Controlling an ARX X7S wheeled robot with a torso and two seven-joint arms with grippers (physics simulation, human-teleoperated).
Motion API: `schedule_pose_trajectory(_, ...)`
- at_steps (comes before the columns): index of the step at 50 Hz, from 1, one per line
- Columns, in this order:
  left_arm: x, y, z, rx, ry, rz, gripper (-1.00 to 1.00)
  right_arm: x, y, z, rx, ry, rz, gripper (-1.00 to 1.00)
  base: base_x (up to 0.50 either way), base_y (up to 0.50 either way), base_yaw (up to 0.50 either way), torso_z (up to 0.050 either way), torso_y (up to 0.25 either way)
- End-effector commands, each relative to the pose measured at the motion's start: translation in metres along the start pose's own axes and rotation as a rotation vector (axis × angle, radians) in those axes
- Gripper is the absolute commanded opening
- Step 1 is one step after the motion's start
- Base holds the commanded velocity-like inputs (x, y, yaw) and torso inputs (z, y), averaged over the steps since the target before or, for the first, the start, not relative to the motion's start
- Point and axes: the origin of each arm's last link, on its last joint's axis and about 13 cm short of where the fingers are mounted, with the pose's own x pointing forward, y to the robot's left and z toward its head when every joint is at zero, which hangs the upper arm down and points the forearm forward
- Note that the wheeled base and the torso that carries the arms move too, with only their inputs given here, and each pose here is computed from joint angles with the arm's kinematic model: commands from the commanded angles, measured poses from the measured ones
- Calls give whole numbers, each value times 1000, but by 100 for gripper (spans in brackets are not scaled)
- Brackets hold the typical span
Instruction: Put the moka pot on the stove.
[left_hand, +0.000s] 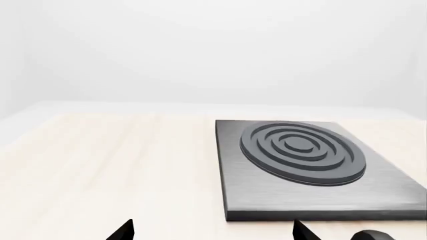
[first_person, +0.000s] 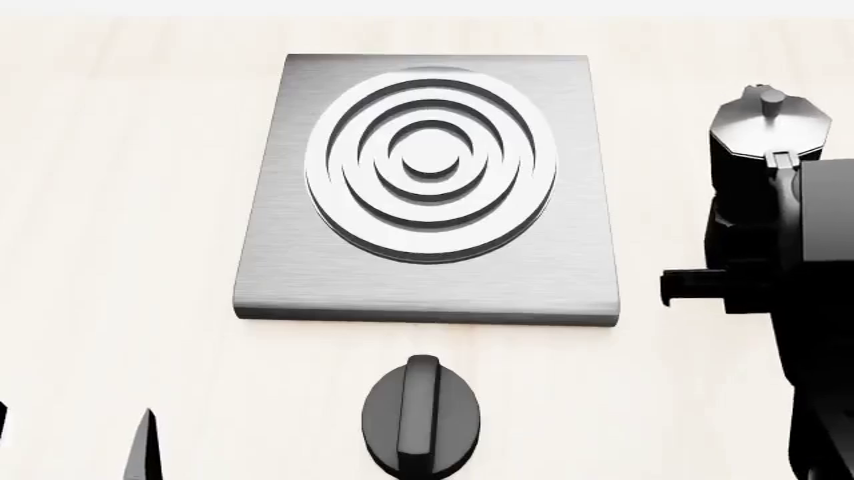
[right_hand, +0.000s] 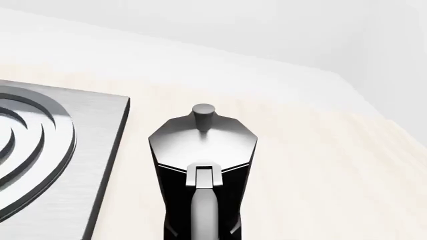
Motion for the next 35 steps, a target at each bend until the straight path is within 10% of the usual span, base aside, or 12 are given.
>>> schedule_pose_trajectory(1, 2, 3, 5, -22, -38, 3, 100, 9, 4, 32, 1, -75, 10, -100, 0, 0, 0, 0, 0)
schedule_pose_trajectory(35, 3, 8, 9, -51, -40, 13, 100, 63, 64, 89, 102, -187, 153, -100, 0, 0, 0, 0, 1)
